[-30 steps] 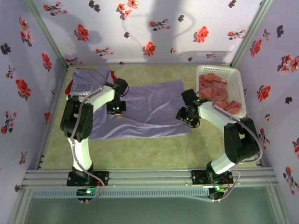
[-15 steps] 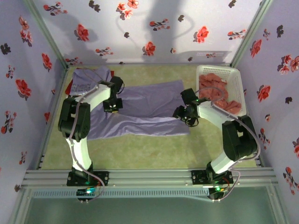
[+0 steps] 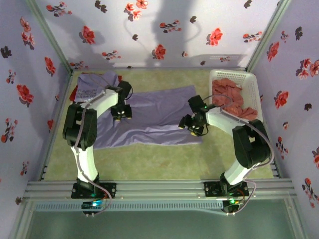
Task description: Fold and stack the t-shirts
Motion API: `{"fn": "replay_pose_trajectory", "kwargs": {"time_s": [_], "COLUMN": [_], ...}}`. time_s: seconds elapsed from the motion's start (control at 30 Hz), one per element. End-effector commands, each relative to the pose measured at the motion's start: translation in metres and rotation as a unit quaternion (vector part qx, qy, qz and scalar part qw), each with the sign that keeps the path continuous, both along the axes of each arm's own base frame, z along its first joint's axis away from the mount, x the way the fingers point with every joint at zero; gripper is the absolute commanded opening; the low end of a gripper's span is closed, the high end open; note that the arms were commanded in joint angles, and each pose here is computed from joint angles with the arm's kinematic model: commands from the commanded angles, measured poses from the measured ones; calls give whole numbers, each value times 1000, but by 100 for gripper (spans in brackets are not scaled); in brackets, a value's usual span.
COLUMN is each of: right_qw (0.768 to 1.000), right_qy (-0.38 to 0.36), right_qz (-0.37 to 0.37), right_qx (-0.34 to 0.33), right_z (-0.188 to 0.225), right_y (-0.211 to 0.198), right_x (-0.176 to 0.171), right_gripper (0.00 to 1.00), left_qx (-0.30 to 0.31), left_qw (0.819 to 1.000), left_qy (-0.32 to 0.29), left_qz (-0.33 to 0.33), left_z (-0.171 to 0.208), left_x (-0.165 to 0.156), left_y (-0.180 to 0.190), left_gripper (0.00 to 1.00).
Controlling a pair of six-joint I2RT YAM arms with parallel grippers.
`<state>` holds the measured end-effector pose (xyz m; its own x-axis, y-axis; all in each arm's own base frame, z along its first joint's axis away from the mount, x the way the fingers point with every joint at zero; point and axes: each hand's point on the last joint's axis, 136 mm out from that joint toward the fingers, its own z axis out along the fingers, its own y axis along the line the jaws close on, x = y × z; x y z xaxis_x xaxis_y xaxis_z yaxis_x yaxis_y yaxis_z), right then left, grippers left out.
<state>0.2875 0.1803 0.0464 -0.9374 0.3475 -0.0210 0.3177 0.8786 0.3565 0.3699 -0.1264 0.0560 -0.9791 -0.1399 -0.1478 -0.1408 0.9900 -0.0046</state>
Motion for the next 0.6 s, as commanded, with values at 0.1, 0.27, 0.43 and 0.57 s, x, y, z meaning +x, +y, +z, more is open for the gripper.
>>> {"fn": "replay_pose_trajectory", "kwargs": {"time_s": [0.1,0.27,0.43,0.57], "right_qw": [1000,999,996,993], "right_qy": [6,0,-18,-19], "right_qz": [10,12,17,27], "right_qx": [-4,-51,-87,-113], "right_z": [-3,-11,-11,-18], "right_y": [4,-7,-16,-22], "right_x": [1,22,47,66], "right_gripper": [50,18,18,19], "left_qx": [-7,-4,-3,6], "left_qw": [1000,1000,999,999], "left_qy": [-18,-4,0,14], "left_qz": [9,24,35,37], "left_z": [44,35,31,25], "left_x": [-15,-39,-59,-72], "left_y": [9,18,25,33], "left_gripper": [49,49,49,49]}}
